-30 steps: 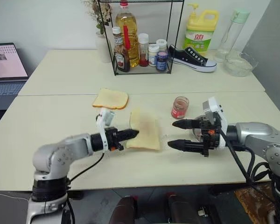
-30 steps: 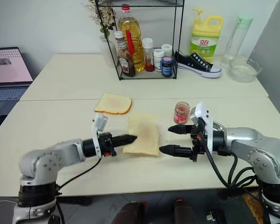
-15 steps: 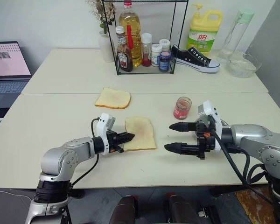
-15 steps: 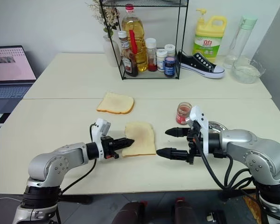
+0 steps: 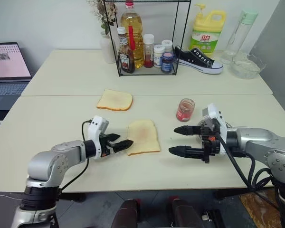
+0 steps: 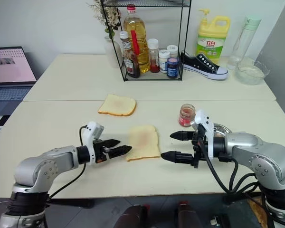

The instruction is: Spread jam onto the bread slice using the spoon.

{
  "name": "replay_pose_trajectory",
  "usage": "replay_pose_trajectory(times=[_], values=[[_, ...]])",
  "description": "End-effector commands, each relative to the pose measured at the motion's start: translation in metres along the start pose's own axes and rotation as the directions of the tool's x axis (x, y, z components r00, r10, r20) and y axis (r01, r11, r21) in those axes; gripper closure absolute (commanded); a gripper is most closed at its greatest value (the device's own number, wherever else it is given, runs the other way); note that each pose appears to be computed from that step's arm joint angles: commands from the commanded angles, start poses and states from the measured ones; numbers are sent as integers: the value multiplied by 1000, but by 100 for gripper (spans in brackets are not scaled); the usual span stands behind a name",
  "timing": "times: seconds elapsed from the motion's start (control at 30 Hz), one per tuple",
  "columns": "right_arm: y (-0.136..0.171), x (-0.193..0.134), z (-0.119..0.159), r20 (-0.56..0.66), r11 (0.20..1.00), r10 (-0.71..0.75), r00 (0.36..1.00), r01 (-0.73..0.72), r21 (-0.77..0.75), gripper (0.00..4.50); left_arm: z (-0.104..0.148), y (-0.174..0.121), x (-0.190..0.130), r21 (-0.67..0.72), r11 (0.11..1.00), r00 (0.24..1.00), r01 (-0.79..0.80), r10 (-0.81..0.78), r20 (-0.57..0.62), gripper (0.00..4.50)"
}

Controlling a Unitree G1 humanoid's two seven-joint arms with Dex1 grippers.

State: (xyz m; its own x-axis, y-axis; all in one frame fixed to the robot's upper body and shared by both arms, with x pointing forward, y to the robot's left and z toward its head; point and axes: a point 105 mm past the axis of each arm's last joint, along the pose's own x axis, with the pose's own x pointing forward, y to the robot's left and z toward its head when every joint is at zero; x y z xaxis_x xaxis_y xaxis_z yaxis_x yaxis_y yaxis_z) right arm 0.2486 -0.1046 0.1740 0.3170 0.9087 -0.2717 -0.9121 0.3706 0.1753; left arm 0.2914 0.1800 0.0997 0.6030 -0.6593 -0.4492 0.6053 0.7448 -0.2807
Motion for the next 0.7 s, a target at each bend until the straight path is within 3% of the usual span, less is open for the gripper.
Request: replay_pose_trajectory(times=[0.03,0.23,0.33,0.47,0.6,0.7], values=[[-6,-27,1,23,995,-102,995,102,12,0,23,-7,-23,117,993,999,3,-7,36,4],[-15,-83,-29,-9,936,-311,950,308,170,0,78,-67,-28,410,886,957,218,-277,89,4],[-15,-102,-39,0,892,-386,923,373,255,0,88,-95,-19,535,791,921,297,-384,57,4],[-19,-126,-64,-4,793,-522,853,487,367,0,78,-121,6,706,607,889,365,-452,-71,4],[-44,-152,-82,66,586,-746,663,607,536,0,74,-128,27,778,502,858,377,-505,-90,4],[-65,-160,-92,115,443,-848,518,571,692,0,77,-134,40,816,452,844,361,-531,-80,4]])
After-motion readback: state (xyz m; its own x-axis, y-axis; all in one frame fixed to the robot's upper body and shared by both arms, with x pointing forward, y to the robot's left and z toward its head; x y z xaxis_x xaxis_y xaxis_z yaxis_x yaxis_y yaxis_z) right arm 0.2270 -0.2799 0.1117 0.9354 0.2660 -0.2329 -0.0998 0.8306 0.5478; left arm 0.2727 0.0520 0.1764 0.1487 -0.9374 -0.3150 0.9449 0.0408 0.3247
